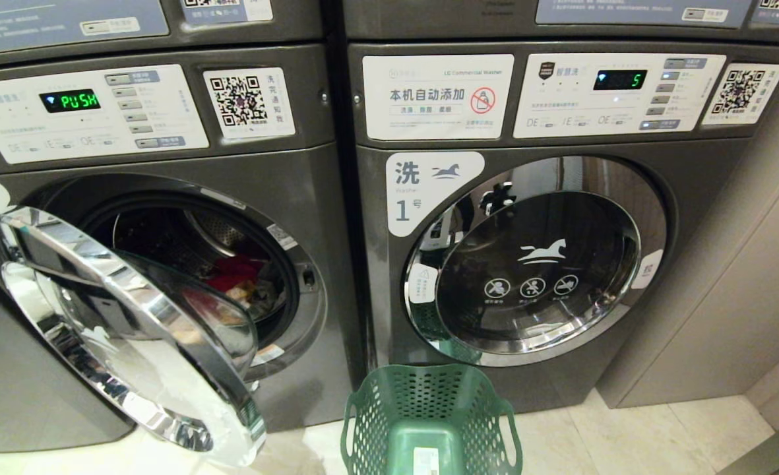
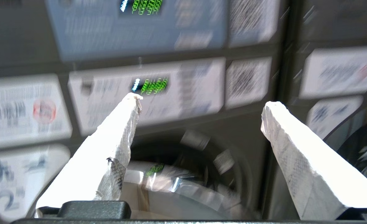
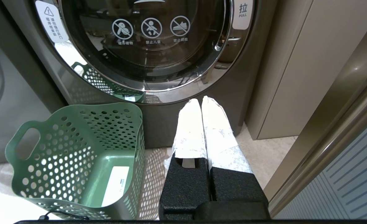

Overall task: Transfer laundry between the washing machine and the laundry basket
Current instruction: Open the lid of the washing machine

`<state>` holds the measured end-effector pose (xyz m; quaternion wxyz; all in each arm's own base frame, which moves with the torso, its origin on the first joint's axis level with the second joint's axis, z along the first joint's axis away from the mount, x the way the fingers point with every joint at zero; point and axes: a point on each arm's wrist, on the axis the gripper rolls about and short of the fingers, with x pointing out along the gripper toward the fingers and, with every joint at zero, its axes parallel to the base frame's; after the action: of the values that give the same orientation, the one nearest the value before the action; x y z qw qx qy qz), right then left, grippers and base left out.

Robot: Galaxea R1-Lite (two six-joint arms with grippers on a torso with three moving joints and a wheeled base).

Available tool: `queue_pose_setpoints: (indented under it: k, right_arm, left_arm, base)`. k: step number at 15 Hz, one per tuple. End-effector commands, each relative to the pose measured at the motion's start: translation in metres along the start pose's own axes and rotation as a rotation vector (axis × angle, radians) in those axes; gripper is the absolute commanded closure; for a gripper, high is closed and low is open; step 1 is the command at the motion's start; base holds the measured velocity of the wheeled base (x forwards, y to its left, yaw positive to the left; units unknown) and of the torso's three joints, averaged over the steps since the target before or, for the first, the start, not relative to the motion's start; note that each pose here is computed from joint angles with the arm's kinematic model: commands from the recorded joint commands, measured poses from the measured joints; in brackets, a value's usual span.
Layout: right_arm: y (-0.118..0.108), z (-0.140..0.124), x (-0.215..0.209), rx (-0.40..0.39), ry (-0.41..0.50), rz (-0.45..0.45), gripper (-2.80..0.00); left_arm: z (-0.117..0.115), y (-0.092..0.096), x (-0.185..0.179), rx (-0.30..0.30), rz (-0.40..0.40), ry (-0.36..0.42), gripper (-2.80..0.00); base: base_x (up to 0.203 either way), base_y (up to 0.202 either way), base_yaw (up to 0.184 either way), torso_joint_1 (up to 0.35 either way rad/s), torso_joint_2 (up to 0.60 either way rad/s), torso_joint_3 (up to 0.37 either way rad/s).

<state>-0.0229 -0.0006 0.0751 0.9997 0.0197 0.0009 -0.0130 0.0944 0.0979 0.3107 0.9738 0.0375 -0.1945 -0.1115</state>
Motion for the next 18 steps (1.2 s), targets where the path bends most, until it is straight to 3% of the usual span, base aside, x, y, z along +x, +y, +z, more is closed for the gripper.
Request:
queue_pose_setpoints:
  k: [1, 2, 3, 7, 9, 11, 12, 13, 14, 16, 18]
  right_arm:
    - [0.000, 0.000, 0.000, 0.000, 0.001, 0.000, 0.00]
    - [0.000, 0.000, 0.000, 0.000, 0.001, 0.000, 0.00]
    - [0.000, 0.000, 0.000, 0.000, 0.001, 0.000, 0.00]
    - [0.000, 0.000, 0.000, 0.000, 0.001, 0.000, 0.00]
    - [0.000, 0.000, 0.000, 0.000, 0.001, 0.000, 0.00]
    - [0.000, 0.000, 0.000, 0.000, 0.001, 0.000, 0.00]
    - [0.000, 0.000, 0.000, -0.001, 0.001, -0.001, 0.00]
    - [0.000, 0.000, 0.000, 0.000, 0.001, 0.000, 0.00]
    - [0.000, 0.000, 0.000, 0.000, 0.001, 0.000, 0.00]
    - [0.000, 0.000, 0.000, 0.000, 0.001, 0.000, 0.00]
    - [0.000, 0.000, 0.000, 0.000, 0.001, 0.000, 0.00]
  left_arm:
    - [0.053, -0.065, -0.015, 0.076, -0.031, -0.066, -2.80]
    - [0.059, -0.078, -0.016, 0.011, -0.058, -0.062, -2.80]
    - [0.063, -0.084, -0.015, -0.059, -0.094, -0.054, 0.00]
    - [0.063, -0.094, -0.012, -0.240, -0.225, 0.015, 0.00]
    - [0.050, -0.097, -0.008, -0.397, -0.329, 0.105, 0.00]
    - [0.032, -0.103, -0.005, -0.468, -0.409, 0.176, 0.00]
    - [0.019, -0.108, -0.003, -0.472, -0.441, 0.212, 0.00]
    - [0.002, -0.114, 0.000, -0.418, -0.435, 0.246, 0.00]
    - [-0.017, -0.118, 0.003, -0.282, -0.366, 0.283, 0.00]
    - [-0.047, -0.118, 0.008, -0.016, -0.080, 0.399, 0.00]
    - [-0.077, -0.115, 0.026, 0.101, 0.070, 0.565, 0.00]
  base:
    - [0.000, 0.000, 0.000, 0.000, 0.00, 0.000]
    - [0.000, 0.000, 0.000, 0.000, 0.00, 0.000]
    - [0.000, 0.000, 0.000, 0.000, 0.00, 0.000]
    - [0.000, 0.000, 0.000, 0.000, 0.00, 0.000]
    - [0.000, 0.000, 0.000, 0.000, 0.00, 0.000]
    - [0.000, 0.000, 0.000, 0.000, 0.00, 0.000]
    - [0.000, 0.000, 0.000, 0.000, 0.00, 0.000]
    - [0.000, 0.000, 0.000, 0.000, 0.00, 0.000]
    - [0.000, 0.000, 0.000, 0.000, 0.00, 0.000]
    - [0.000, 0.000, 0.000, 0.000, 0.00, 0.000]
    - [0.000, 0.000, 0.000, 0.000, 0.00, 0.000]
